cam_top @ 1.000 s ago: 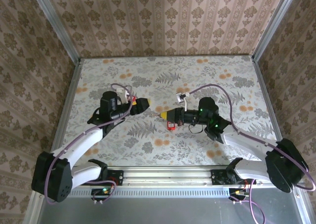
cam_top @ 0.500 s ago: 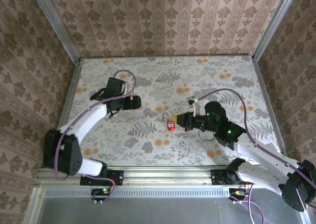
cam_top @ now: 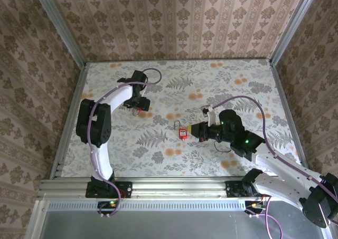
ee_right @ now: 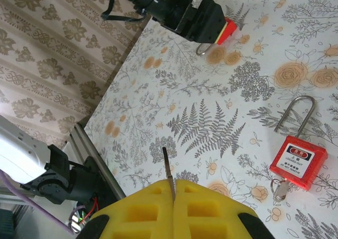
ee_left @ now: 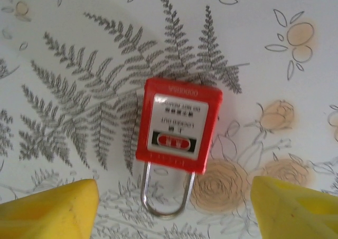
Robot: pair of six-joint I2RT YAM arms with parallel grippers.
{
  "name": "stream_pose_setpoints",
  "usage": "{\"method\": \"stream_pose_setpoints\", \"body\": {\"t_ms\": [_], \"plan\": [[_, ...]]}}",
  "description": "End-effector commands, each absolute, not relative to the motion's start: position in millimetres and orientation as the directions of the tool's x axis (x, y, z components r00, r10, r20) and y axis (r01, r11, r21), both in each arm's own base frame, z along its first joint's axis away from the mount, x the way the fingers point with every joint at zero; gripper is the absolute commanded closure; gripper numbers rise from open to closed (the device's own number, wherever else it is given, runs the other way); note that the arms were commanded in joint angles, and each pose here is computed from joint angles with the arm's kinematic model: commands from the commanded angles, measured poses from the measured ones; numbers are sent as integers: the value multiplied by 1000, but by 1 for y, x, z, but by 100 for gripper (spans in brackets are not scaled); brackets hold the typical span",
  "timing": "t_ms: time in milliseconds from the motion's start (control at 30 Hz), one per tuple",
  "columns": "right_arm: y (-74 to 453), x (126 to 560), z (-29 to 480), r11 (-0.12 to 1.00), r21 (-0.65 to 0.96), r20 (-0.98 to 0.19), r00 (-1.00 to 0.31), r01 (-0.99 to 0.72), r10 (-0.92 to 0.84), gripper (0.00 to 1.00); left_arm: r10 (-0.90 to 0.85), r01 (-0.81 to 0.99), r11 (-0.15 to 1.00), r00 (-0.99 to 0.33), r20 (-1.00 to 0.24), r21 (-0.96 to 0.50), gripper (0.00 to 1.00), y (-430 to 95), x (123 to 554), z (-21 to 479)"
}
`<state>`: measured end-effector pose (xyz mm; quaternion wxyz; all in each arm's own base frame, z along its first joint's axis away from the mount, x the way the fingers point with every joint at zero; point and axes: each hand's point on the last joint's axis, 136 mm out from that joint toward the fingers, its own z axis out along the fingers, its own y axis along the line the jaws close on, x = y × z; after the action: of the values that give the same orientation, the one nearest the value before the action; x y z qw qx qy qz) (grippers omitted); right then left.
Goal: Unlock with the key
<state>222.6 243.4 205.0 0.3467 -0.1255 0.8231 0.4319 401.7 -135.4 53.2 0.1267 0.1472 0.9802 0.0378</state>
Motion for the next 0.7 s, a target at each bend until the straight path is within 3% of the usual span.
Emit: {"method": "stream_pose_setpoints", "body": {"t_ms": [0, 367, 667], "plan": [[240, 220, 213, 601, 608, -698, -710, -519, 93, 100, 345, 324, 935, -925, -158, 147, 28, -127, 400, 43], [233, 215, 214, 613, 601, -700, -708, -513, 94, 100, 330, 317, 943, -931, -154, 105, 27, -123, 414, 28], [233, 215, 210, 611, 613, -690, -716, -501, 104, 100, 290, 293, 956, -950, -119, -6, 42, -130, 414, 12]]}}
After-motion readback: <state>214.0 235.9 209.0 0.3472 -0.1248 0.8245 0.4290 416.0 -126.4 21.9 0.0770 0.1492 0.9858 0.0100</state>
